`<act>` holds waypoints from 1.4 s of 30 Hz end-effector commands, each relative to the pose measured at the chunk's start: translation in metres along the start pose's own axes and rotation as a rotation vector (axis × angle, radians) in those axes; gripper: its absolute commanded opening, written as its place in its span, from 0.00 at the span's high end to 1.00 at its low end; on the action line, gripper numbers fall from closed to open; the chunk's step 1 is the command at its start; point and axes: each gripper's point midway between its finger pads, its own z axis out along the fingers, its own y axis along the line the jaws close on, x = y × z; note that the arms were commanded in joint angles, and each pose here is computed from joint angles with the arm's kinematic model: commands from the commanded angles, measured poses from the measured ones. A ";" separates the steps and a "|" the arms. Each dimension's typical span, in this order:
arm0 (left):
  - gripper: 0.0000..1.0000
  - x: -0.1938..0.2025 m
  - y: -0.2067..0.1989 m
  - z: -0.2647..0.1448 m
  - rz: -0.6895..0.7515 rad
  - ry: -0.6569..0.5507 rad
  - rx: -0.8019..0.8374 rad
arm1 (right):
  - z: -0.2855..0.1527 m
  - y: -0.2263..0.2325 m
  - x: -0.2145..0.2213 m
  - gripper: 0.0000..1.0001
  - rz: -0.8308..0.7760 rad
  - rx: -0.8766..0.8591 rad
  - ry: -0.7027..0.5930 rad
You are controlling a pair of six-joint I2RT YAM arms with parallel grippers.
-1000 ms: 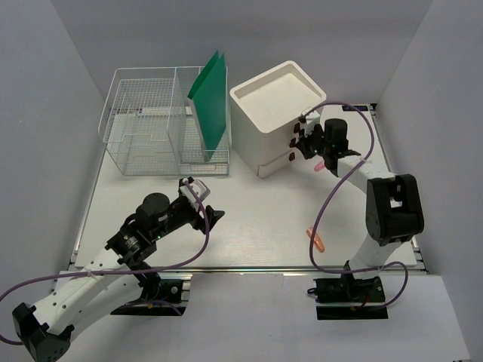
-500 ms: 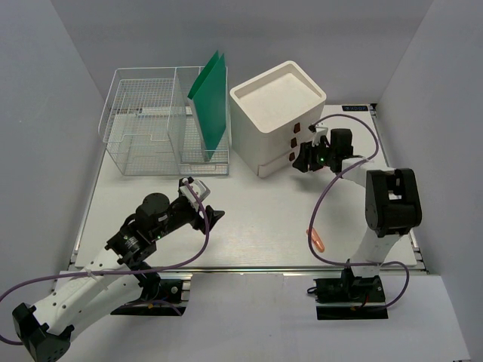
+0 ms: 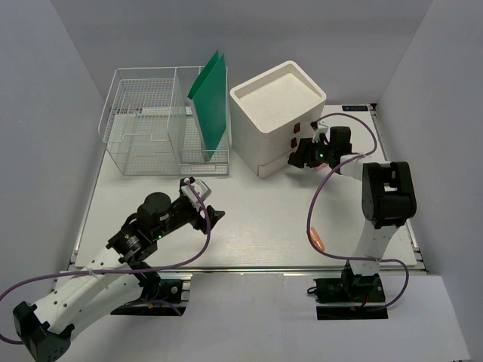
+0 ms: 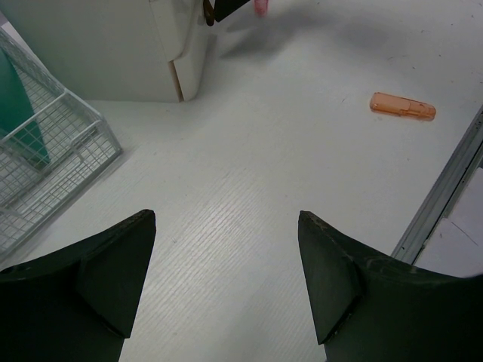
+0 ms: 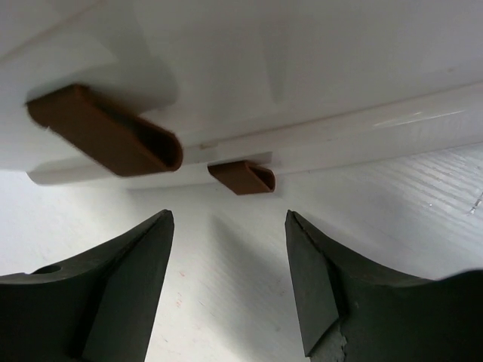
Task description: Organize the desk
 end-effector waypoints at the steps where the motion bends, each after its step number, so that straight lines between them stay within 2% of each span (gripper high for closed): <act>1: 0.15 -0.012 0.003 -0.003 0.011 -0.032 -0.009 | 0.005 0.004 -0.018 0.34 0.067 -0.037 -0.066; 12: 0.15 -0.009 0.003 0.000 0.011 -0.019 -0.010 | 0.014 -0.005 -0.025 0.38 0.081 -0.038 -0.122; 21: 0.14 -0.005 0.003 0.003 0.010 0.000 -0.009 | 0.025 -0.011 -0.025 0.44 0.086 -0.050 -0.113; 30: 0.14 -0.005 0.003 0.003 0.010 0.000 -0.009 | 0.022 -0.007 -0.033 0.65 0.027 -0.063 -0.154; 32: 0.14 -0.005 0.003 0.003 0.010 0.000 -0.007 | 0.020 -0.006 -0.034 0.67 0.010 -0.065 -0.168; 37: 0.14 -0.005 0.004 0.003 0.013 0.000 -0.010 | 0.019 -0.002 -0.034 0.83 -0.006 -0.082 -0.171; 42: 0.14 -0.005 0.004 0.003 0.013 0.001 -0.012 | 0.016 -0.002 -0.026 0.94 -0.007 -0.082 -0.160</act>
